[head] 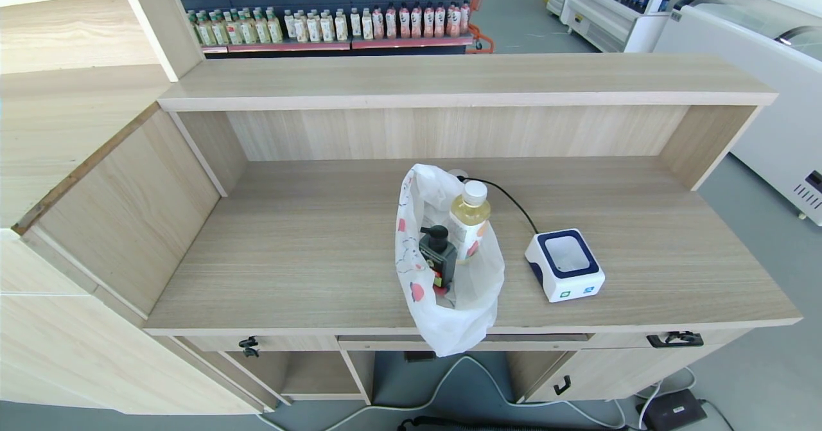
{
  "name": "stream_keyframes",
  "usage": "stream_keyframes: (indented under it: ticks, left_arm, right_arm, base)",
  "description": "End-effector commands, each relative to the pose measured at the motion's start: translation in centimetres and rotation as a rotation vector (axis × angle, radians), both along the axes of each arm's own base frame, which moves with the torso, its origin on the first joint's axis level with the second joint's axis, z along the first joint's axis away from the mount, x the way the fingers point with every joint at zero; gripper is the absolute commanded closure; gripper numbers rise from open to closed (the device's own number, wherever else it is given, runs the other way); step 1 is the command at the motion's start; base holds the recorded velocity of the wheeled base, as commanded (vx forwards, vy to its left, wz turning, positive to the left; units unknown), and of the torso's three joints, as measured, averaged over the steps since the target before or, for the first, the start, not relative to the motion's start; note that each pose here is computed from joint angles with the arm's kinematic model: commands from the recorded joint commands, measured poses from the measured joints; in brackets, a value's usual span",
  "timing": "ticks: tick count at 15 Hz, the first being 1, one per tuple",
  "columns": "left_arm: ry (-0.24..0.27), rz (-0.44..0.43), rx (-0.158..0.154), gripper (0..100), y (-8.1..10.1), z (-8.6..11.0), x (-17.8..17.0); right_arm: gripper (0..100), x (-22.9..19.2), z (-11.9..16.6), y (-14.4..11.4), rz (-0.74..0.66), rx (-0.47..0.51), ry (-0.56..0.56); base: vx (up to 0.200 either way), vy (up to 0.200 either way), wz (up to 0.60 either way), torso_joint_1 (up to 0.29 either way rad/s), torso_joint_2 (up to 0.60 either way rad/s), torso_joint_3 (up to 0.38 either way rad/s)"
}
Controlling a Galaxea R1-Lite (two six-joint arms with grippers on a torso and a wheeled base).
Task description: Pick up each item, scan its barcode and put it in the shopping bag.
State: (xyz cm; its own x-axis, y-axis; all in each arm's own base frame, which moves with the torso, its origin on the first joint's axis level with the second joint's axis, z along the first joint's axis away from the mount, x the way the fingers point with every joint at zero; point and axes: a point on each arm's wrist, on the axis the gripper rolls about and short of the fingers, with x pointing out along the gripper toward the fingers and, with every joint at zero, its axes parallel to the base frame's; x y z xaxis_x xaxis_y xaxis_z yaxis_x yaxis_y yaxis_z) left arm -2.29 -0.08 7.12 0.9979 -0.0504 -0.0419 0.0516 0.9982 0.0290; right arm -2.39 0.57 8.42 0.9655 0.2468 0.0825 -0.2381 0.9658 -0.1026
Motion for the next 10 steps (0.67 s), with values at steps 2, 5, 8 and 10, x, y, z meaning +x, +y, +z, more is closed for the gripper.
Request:
stream_keyframes:
  ticks: [2, 5, 8, 10]
  left_arm:
    - [0.0, 0.0, 0.0, 0, 0.0, 0.0, 0.0]
    - [0.0, 0.0, 0.0, 0, 0.0, 0.0, 0.0]
    - [0.0, 0.0, 0.0, 0, 0.0, 0.0, 0.0]
    - [0.0, 0.0, 0.0, 0, 0.0, 0.0, 0.0]
  right_arm:
    - [0, 0.0, -0.01, 0.01, 0.007, 0.003, 0.002]
    - [0, 0.0, -0.01, 0.01, 0.006, 0.01, 0.004]
    - [0, 0.0, -0.01, 0.01, 0.008, 0.031, 0.009]
    - [0, 0.0, -0.01, 0.01, 0.01, 0.058, 0.016]
  base:
    - [0.0, 0.0, 0.0, 0.0, 0.0, 0.0]
    - [0.0, 0.0, 0.0, 0.0, 0.0, 0.0]
    - [0.0, 0.0, 0.0, 0.0, 0.0, 0.0]
    - [0.0, 0.0, 0.0, 0.0, 0.0, 0.0]
